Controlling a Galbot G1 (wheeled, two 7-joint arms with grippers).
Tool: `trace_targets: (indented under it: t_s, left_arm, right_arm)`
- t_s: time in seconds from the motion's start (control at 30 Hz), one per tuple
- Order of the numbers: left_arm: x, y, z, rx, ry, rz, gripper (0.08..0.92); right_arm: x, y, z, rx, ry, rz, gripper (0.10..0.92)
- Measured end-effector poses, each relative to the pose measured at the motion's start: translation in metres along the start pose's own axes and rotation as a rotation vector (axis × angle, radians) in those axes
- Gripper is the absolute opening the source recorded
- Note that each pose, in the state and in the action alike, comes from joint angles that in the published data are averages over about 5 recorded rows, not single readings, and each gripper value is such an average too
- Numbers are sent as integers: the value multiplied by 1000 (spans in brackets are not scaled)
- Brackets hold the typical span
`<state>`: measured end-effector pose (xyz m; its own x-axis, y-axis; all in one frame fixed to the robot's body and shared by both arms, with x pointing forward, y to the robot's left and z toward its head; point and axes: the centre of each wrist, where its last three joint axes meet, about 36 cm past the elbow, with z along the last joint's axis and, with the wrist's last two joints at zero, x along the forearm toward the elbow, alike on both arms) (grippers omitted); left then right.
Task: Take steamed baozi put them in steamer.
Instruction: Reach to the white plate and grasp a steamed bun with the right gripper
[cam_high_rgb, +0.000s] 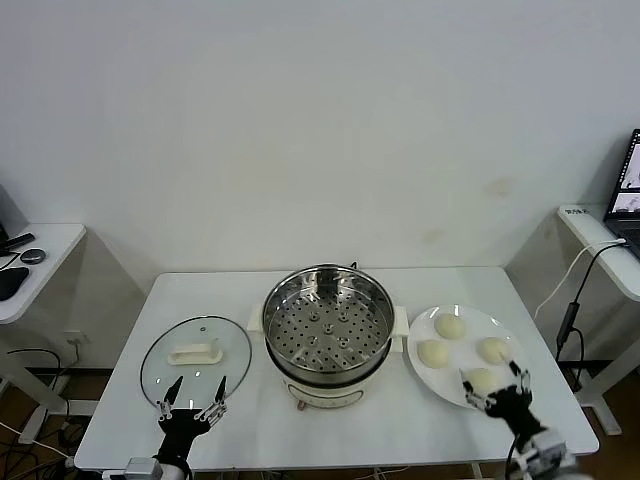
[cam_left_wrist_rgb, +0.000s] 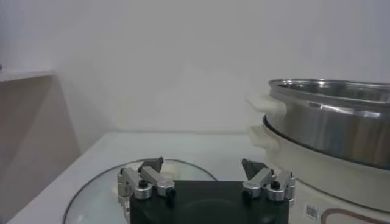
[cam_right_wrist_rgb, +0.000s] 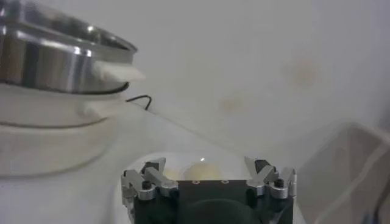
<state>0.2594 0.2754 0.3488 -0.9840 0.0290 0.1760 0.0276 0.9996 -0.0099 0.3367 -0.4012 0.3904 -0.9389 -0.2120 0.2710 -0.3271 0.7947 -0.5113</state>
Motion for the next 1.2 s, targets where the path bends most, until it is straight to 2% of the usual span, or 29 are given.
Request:
trace_targets:
  t_s: [0.1,0.33,0.6,0.93,1.2]
  left_arm:
    - [0,1,0,-9,-11,0,823]
    - [3,4,1,-49,-35,1,823]
    - [10,8,-1,-94,-61,-17,823]
    - [13,15,-2,-143,-87,-33,823]
    - [14,20,-2,-178,-106,-35,823]
  right_arm:
    - [-19,-20,-4,73,8,-51,823]
    - [-98,-77,-31,322,49,-256,823]
    - [-175,-122,-68,587,181,-519,823]
    - [-226,-157,-93,761,391,-732,823]
    - [-257,-164,-98,803,472,-818,823]
